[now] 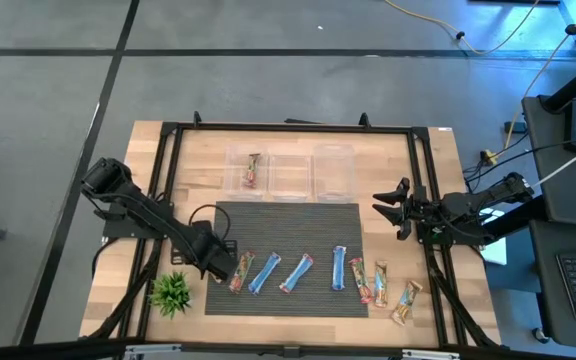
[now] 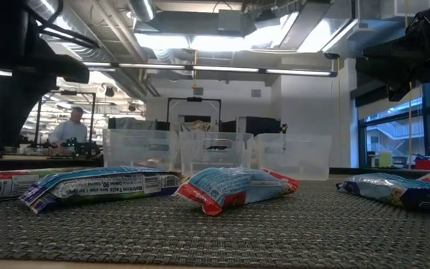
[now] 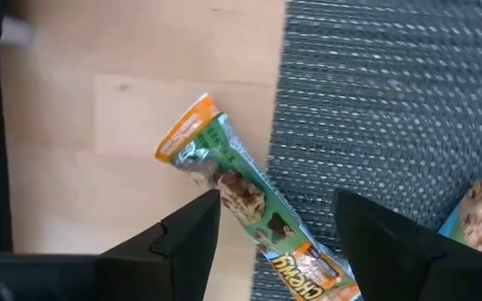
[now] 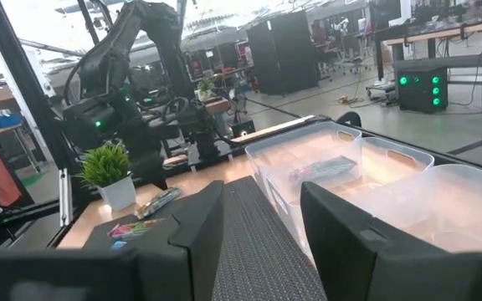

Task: Pick and place Granola Bars by type
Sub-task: Put the left orange granola bar into the middle transparent bin

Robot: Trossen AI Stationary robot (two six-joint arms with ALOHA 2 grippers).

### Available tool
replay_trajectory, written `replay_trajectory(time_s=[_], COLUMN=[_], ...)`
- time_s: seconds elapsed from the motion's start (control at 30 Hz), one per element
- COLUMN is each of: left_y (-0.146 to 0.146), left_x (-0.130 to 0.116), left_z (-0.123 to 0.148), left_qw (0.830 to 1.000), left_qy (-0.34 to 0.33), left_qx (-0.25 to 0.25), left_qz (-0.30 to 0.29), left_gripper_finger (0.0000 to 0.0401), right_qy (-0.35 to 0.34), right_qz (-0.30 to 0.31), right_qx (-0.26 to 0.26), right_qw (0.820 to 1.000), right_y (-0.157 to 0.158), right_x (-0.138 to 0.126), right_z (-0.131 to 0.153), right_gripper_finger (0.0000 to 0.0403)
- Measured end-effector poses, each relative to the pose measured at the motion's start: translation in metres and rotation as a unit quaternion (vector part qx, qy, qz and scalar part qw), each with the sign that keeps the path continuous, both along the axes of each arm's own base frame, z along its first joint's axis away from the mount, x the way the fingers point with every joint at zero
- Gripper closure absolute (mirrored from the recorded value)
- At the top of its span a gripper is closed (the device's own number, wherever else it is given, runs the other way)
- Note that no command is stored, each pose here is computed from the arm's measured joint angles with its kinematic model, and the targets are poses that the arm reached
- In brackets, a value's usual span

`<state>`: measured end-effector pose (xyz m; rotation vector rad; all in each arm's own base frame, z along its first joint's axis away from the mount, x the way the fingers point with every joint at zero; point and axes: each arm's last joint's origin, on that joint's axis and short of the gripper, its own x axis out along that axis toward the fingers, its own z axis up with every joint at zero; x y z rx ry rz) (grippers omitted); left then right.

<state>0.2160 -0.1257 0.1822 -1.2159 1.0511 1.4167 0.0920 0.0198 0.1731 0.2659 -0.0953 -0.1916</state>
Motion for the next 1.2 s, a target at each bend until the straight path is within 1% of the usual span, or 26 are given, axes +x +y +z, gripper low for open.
replay_trajectory(time_s=[0.07, 0.13, 0.27, 0.37, 0.47, 0.6, 0.73, 1.07, 1.2], left_y=[-0.001, -0.002, -0.003, -0.005, -0.006, -0.009, -0.014, -0.017, -0.017], left_x=[0.000, -0.001, -0.001, 0.000, 0.002, 0.006, 0.009, 0.012, 0.013], left_z=[0.000, 0.000, -0.002, -0.008, -0.015, -0.022, -0.031, -0.042, -0.042], left_qw=[1.000, 1.000, 0.999, 0.999, 0.998, 0.998, 0.997, 0.998, 0.998], left_qy=[-0.003, -0.004, 0.003, 0.026, 0.037, 0.039, 0.048, 0.057, 0.052], left_qx=[0.001, 0.002, -0.004, -0.016, -0.014, -0.015, -0.032, -0.022, -0.024], left_qz=[0.022, 0.030, 0.033, 0.036, 0.040, 0.041, 0.044, 0.033, 0.029], left_gripper_finger=[0.0175, 0.0175, 0.0175, 0.0175, 0.0175, 0.0175, 0.0175, 0.0176, 0.0191], right_qy=[0.000, 0.000, 0.000, 0.000, 0.000, 0.000, 0.000, 0.000, 0.001], right_qz=[0.000, 0.000, 0.000, 0.000, 0.000, 0.000, 0.000, 0.000, 0.000], right_qx=[0.001, 0.000, 0.001, 0.001, 0.000, -0.001, -0.001, -0.001, -0.003], right_qw=[1.000, 1.000, 1.000, 1.000, 1.000, 1.000, 1.000, 1.000, 1.000], right_y=[0.000, 0.000, 0.000, 0.000, 0.000, 0.000, 0.000, 0.000, 0.000], right_x=[0.000, 0.000, 0.000, 0.000, 0.000, 0.000, 0.000, 0.000, 0.000], right_z=[0.000, 0.000, 0.000, 0.000, 0.000, 0.000, 0.000, 0.000, 0.000], right_gripper_finger=[0.0240, 0.0240, 0.0240, 0.0240, 0.0240, 0.0240, 0.0240, 0.0240, 0.0240])
